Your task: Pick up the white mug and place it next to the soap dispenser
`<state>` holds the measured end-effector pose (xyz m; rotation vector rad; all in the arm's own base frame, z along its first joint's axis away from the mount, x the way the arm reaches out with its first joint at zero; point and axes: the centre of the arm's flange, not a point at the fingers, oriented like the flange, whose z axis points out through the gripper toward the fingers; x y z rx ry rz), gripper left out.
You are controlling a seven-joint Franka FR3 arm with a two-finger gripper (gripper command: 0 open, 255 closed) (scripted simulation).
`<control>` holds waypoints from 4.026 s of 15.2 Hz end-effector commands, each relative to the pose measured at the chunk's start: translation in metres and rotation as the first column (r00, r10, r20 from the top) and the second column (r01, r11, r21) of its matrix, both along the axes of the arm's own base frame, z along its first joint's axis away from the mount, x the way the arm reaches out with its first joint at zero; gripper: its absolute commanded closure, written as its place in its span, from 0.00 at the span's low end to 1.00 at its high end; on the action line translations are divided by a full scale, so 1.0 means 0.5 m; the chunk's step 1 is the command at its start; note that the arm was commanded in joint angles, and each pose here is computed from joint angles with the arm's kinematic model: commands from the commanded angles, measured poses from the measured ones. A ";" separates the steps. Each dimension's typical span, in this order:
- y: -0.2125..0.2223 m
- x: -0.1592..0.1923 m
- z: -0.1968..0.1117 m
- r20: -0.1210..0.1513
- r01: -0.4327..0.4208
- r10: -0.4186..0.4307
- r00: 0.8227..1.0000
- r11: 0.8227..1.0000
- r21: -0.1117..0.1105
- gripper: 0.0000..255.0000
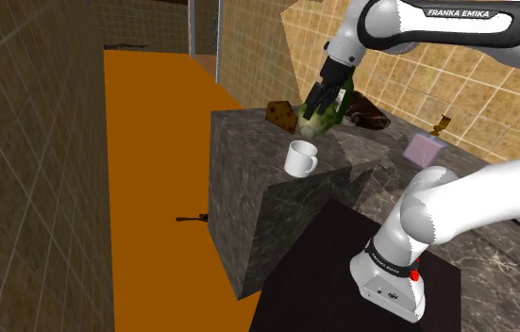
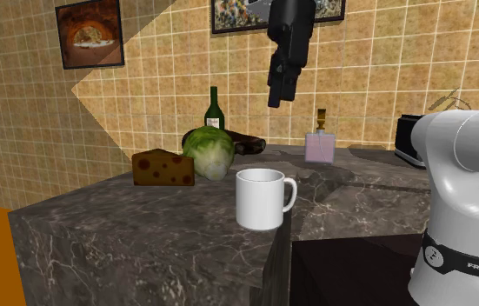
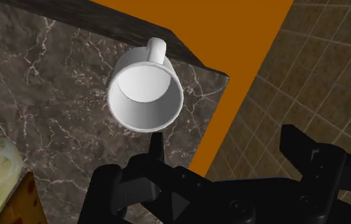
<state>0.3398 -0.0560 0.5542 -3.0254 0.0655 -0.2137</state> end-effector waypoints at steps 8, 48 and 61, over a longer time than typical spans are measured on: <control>-0.125 0.042 -0.186 -0.031 -0.062 0.060 0.998 0.996 -0.060 0.00; -0.178 0.069 -0.227 -0.046 -0.087 0.084 0.995 0.993 -0.084 1.00; -0.178 0.069 -0.089 -0.046 -0.087 0.084 0.995 0.993 -0.084 1.00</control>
